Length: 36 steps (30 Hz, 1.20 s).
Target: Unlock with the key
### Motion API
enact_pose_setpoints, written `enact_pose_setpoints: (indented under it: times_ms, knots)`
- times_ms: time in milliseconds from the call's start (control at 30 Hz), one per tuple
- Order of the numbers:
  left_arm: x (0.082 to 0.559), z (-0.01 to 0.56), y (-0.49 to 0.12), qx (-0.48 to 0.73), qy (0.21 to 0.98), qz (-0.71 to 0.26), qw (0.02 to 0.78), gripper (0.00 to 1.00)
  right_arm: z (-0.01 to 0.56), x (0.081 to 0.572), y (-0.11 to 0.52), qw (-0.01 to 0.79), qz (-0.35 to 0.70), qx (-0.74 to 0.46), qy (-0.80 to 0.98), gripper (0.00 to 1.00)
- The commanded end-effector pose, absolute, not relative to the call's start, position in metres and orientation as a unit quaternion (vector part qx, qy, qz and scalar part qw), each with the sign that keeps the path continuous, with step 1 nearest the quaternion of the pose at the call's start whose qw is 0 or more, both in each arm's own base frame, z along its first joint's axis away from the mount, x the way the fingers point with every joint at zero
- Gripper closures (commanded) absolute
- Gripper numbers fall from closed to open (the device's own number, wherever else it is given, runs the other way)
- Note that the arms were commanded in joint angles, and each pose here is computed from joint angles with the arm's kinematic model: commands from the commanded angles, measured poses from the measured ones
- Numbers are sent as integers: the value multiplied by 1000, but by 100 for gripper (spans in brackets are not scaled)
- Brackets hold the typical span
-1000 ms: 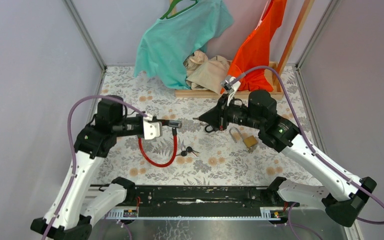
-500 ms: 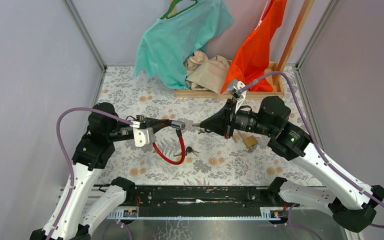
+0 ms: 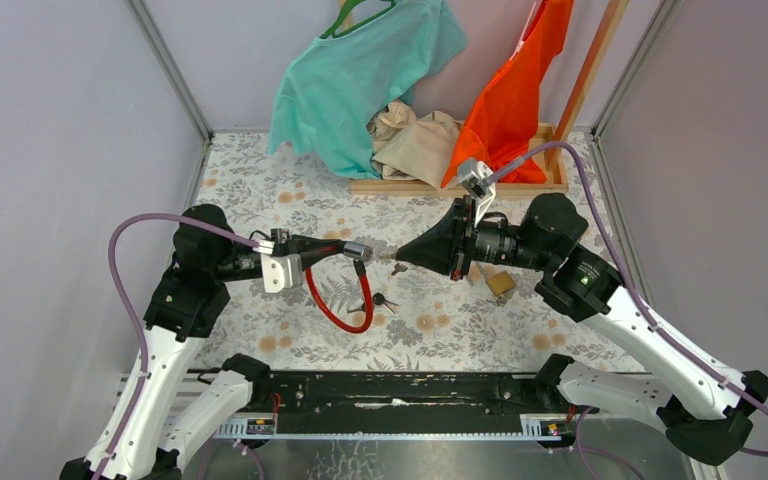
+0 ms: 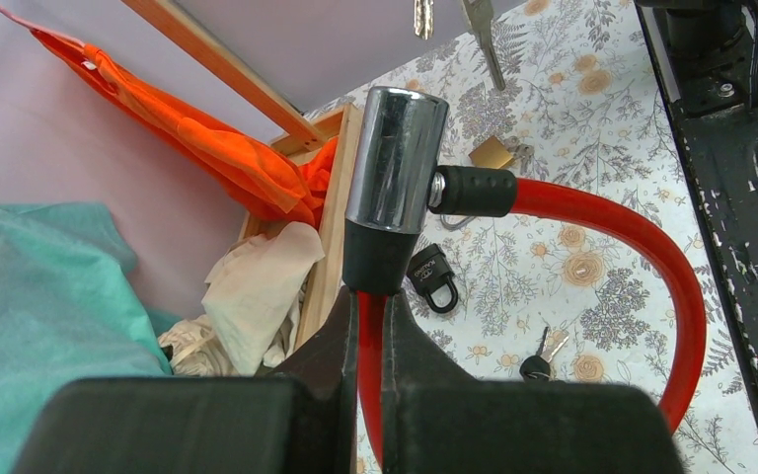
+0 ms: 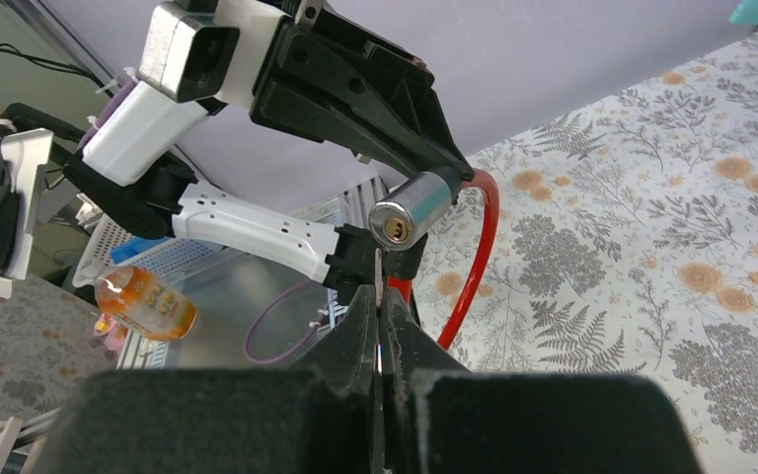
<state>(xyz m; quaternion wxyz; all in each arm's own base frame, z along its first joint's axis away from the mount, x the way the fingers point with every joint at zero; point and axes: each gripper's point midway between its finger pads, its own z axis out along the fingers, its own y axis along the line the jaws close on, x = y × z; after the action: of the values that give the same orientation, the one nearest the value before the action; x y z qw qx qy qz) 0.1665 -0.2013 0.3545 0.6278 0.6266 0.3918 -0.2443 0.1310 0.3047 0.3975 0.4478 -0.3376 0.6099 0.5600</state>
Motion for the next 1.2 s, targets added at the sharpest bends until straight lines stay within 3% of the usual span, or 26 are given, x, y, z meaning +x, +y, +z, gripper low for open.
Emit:
enact_pose_setpoints:
  times_ms: [0,1167]
  knots:
    - [160,376,-203,629,351,-235,653,100,420,121,308,457,587,-349,570,100]
    - [157,370,-201,645,349,-225,641,100,411,133,321,447,577,-348,588,100]
